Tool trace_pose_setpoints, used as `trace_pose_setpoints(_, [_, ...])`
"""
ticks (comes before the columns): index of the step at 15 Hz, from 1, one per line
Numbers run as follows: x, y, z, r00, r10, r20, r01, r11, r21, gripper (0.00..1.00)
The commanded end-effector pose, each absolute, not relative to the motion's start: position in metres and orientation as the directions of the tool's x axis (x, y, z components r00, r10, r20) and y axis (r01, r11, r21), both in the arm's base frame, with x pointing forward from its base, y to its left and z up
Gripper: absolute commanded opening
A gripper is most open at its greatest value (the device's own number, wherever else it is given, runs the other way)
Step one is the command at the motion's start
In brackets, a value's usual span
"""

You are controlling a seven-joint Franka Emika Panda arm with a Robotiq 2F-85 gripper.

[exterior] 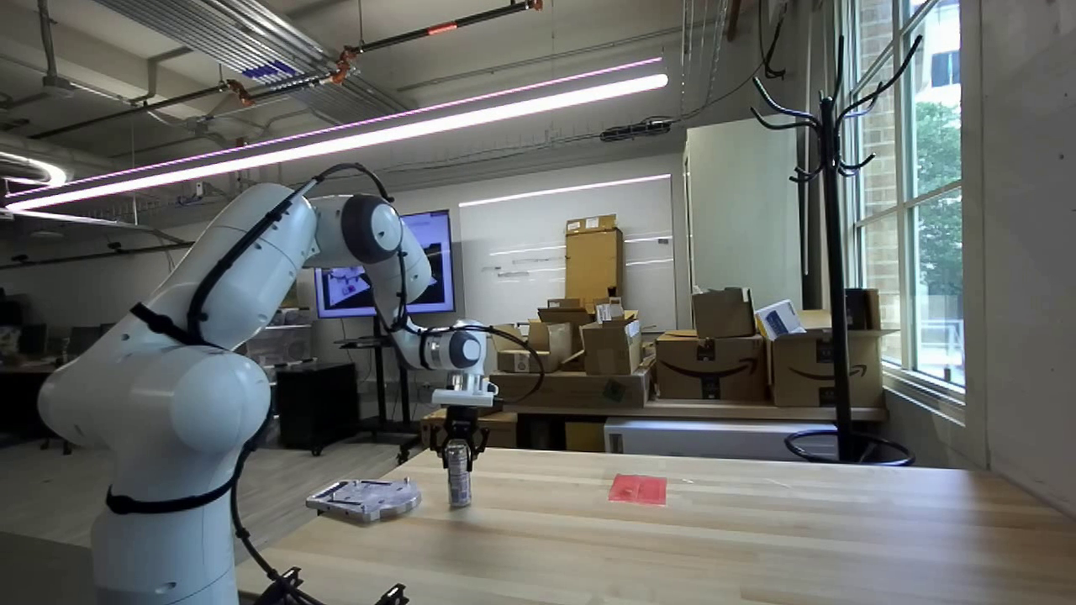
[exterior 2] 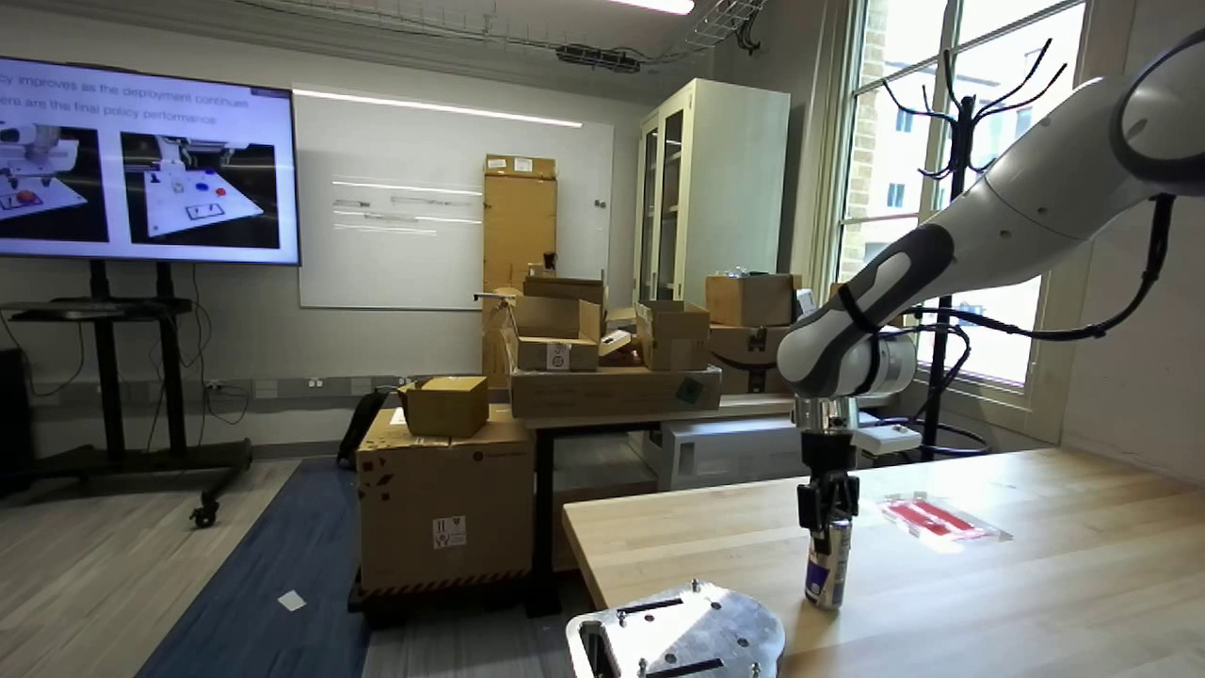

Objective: Move the can to the left

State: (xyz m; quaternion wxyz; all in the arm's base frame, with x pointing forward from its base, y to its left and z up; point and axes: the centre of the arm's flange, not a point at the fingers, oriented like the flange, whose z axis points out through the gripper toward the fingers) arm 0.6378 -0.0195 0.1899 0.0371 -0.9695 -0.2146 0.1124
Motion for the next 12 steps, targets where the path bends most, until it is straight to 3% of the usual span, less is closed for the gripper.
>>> trace_pose_setpoints(1, [0.618, -0.009, 0.234, 0.863, 0.481, -0.156, 0.472, -0.876, -0.097, 0.35])
trace_pose_setpoints(12, [0.567, 0.125, 0.257, 0.710, 0.682, -0.179, 0.688, -0.725, -0.036, 0.35])
